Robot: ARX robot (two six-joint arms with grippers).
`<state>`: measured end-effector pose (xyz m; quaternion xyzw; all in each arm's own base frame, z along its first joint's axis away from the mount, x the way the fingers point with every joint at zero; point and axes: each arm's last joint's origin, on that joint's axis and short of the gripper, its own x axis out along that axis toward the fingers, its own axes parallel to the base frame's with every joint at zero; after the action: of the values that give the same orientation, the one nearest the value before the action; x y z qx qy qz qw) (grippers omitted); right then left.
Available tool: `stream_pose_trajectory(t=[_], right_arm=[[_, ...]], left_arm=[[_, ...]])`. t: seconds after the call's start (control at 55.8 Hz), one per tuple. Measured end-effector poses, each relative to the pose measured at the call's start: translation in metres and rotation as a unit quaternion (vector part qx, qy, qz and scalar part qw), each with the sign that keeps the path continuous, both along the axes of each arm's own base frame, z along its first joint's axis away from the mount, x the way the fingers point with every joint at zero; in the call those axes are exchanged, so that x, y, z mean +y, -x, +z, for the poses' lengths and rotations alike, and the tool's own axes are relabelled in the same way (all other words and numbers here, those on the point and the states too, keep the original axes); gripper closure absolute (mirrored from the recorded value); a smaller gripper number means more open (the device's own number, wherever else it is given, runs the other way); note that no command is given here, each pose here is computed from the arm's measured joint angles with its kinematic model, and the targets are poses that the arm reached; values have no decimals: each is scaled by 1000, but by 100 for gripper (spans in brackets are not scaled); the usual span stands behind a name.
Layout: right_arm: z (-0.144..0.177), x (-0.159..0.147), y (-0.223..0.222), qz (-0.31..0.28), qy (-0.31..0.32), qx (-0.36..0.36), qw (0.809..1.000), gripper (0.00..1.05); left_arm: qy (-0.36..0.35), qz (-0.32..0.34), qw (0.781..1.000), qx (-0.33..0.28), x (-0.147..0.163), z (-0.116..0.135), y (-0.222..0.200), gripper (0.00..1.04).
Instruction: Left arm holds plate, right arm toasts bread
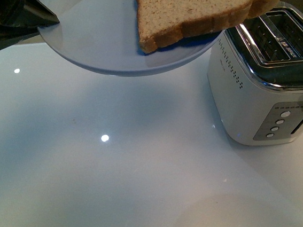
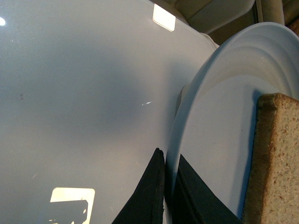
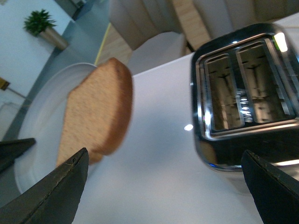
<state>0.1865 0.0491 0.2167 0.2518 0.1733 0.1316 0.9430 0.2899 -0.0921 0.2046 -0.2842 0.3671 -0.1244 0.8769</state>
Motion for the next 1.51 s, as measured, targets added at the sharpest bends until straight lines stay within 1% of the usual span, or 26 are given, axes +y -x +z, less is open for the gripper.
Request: stream_pose_trajectory(t=[0.143,0.376,0.484,0.52,0.592,0.61,0.645,0.663,0.717,0.735,0.771,0.789,0.807,0.914,0.932,0.95,1.04,1.112,1.183,1.255,1.327,1.452,1.506], right_arm=[[-5,15,-27,33,-49,19,998,9],[-22,27,-55,45,-126,54,990,9],[-25,31,-62,48,-148,58,986,9],[-26,32,-63,48,-154,61,985,12],[-29,36,-65,49,-159,70,983,25],[-30,37,-66,50,-161,72,983,31],[-31,38,-66,50,-161,73,983,37],[-31,38,-66,50,-161,73,983,37],[-31,40,-65,53,-161,74,983,48],[-30,41,-65,54,-162,74,983,53],[-30,41,-65,55,-162,73,983,59],[-30,42,-65,56,-162,73,983,63],[-30,42,-65,55,-162,73,983,64],[-28,42,-65,58,-163,70,982,80],[-27,42,-65,59,-165,70,982,84],[-27,42,-65,60,-165,69,982,85],[-23,41,-64,65,-168,62,982,97],[-17,39,-63,68,-173,53,981,102],[-6,35,-61,68,-183,36,980,102],[10,26,-60,63,-192,10,979,102],[37,11,-59,54,-203,-33,977,102],[67,-12,-60,22,-201,-79,976,102],[77,-22,-62,-6,-182,-95,979,102]], left_arm=[[1,-1,1000,0,0,0,0,102],[4,-1,1000,1,2,0,0,102],[5,-3,1000,2,1,0,0,102],[5,-3,1000,2,1,0,0,102],[6,-4,1000,2,1,0,0,102],[6,-4,1000,2,1,0,0,102],[6,-4,1000,2,1,0,0,102],[6,-4,1000,2,1,0,0,102],[6,-4,1000,2,1,0,0,102],[6,-4,1000,2,1,0,0,102],[6,-5,1000,2,1,0,0,102],[6,-5,1000,2,1,0,0,102],[6,-5,1000,2,1,0,0,102],[7,-5,1000,2,1,0,0,102],[7,-6,1000,2,1,0,0,102],[7,-6,1000,2,1,0,0,102],[7,-6,1000,2,1,0,0,102],[7,-6,1000,2,1,0,0,102],[9,-5,1000,3,1,0,0,102],[10,-4,1000,2,1,0,0,102],[10,-4,1000,3,1,0,0,102],[10,-4,1000,3,1,0,0,102],[10,-4,1000,3,1,0,0,102]])
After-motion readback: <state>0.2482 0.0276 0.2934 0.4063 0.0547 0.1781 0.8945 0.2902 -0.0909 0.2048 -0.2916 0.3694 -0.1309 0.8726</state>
